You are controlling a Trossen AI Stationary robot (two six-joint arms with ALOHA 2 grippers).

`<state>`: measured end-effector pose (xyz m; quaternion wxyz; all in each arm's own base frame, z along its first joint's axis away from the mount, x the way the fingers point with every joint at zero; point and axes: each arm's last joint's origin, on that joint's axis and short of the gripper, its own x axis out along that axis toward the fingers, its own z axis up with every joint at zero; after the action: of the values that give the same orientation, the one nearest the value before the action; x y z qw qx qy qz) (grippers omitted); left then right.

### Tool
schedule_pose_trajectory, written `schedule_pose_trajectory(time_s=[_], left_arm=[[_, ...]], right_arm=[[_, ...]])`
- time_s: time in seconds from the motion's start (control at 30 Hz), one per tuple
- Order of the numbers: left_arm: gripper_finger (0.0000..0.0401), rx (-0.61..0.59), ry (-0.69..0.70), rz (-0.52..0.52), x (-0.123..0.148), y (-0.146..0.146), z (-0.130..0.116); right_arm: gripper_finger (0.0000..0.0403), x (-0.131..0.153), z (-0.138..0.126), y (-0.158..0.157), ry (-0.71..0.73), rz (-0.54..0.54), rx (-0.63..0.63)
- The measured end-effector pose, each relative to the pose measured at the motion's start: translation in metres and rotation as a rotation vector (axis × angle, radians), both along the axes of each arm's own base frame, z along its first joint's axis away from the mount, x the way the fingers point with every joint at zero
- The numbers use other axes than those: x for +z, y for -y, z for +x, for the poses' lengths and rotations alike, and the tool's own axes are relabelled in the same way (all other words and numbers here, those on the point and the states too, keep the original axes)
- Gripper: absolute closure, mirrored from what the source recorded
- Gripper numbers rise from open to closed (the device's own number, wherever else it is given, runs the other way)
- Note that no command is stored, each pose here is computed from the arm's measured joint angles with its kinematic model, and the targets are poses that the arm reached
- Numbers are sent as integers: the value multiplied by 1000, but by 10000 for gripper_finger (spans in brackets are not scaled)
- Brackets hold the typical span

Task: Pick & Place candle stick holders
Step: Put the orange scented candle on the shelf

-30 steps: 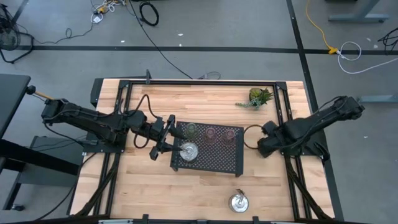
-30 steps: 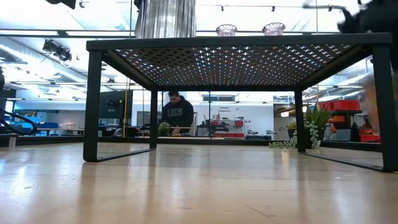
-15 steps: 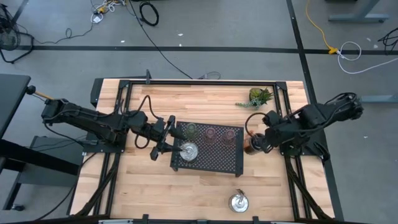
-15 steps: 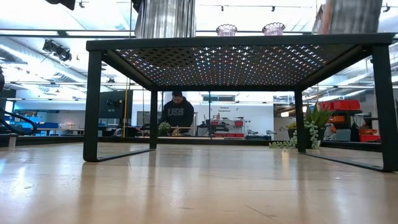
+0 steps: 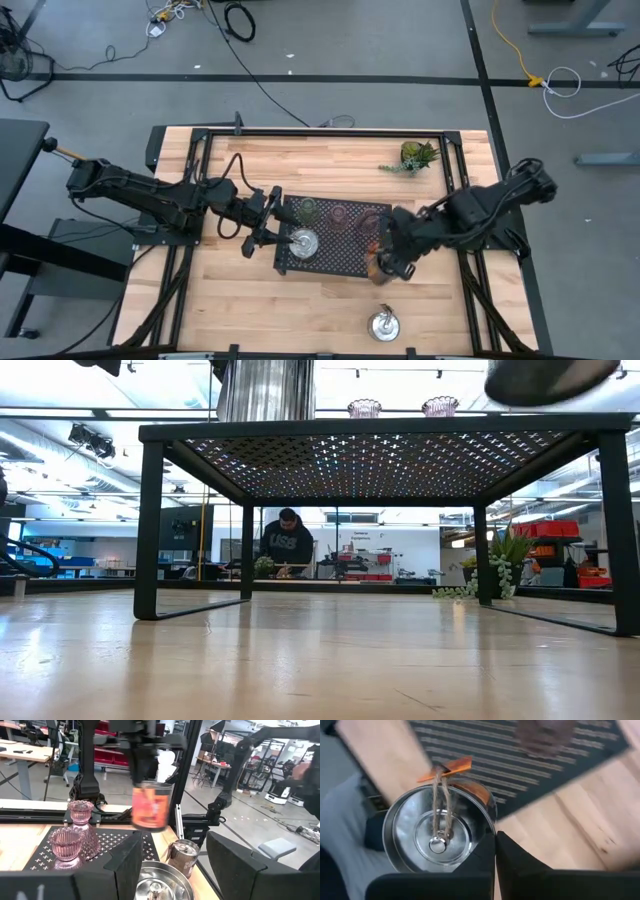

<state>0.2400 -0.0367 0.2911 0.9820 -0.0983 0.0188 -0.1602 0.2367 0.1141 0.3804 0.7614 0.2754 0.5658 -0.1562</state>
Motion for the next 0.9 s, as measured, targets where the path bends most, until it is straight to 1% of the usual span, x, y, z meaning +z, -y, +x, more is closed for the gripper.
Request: schedule_pose_trajectory(time_s=[0.17, 0.33, 0.47, 0.6, 0.7, 0.9], left_arm=[[179, 0, -7, -2, -1, 0, 0], [179, 0, -16, -24, -1, 0, 0], [179, -8, -25, -51, -1, 0, 0], [179, -12, -30, -65, -1, 0, 0], [179, -11, -31, -68, -1, 0, 0], [179, -11, -29, -65, -1, 0, 0]], right_arm=[[403, 17, 22, -13, 55, -7, 68], [403, 24, 44, -13, 116, -79, 96], [403, 21, 66, -2, 122, -90, 69], [403, 7, 88, 11, 70, -67, 85], [403, 1, 95, 18, 43, -55, 102], [403, 0, 101, 27, 59, -46, 92]])
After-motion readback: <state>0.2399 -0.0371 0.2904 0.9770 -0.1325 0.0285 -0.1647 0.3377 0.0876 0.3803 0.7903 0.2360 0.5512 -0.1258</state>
